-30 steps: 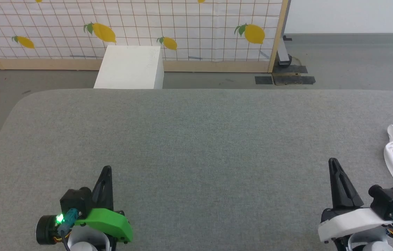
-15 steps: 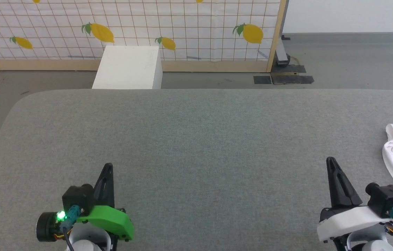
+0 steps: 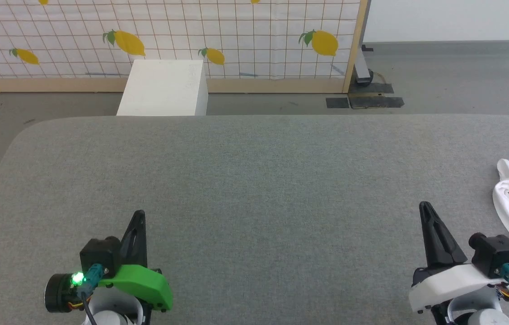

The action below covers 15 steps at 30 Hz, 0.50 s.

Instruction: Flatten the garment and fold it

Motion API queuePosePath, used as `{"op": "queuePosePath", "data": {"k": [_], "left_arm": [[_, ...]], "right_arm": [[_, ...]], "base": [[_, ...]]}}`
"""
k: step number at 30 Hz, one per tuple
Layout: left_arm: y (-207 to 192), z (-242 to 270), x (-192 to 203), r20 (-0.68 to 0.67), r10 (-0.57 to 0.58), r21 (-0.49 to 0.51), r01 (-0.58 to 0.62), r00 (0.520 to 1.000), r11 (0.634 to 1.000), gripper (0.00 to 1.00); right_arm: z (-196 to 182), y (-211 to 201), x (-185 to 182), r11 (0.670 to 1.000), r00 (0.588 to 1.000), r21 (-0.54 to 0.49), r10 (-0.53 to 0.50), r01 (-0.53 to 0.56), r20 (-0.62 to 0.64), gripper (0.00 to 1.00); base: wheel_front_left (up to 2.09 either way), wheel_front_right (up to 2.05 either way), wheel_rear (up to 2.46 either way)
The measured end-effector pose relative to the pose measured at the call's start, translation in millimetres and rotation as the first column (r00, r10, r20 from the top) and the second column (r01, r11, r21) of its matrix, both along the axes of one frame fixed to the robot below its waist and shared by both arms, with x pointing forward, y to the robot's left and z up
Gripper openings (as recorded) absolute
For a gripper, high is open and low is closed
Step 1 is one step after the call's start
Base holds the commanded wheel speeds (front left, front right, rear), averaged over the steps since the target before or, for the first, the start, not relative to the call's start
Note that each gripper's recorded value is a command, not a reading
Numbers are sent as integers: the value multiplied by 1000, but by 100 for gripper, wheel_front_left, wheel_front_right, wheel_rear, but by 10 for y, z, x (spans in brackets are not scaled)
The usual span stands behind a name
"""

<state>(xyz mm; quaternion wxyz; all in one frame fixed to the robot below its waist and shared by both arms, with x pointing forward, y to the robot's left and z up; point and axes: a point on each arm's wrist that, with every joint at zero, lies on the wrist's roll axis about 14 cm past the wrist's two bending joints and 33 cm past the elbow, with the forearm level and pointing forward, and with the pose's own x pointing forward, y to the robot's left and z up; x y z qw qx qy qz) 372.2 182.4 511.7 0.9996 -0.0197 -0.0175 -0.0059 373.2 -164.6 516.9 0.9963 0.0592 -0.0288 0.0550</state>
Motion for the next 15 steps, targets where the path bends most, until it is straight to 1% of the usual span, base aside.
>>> {"op": "queuePosePath", "data": {"k": [15], "left_arm": [[-10, 43, 14, -2, -1, 26, 1, 1000, 1000, 0]], "right_arm": [[17, 13, -2, 999, 1000, -33, 6, -7, -10, 0]], "base": [[0, 0, 0]]}}
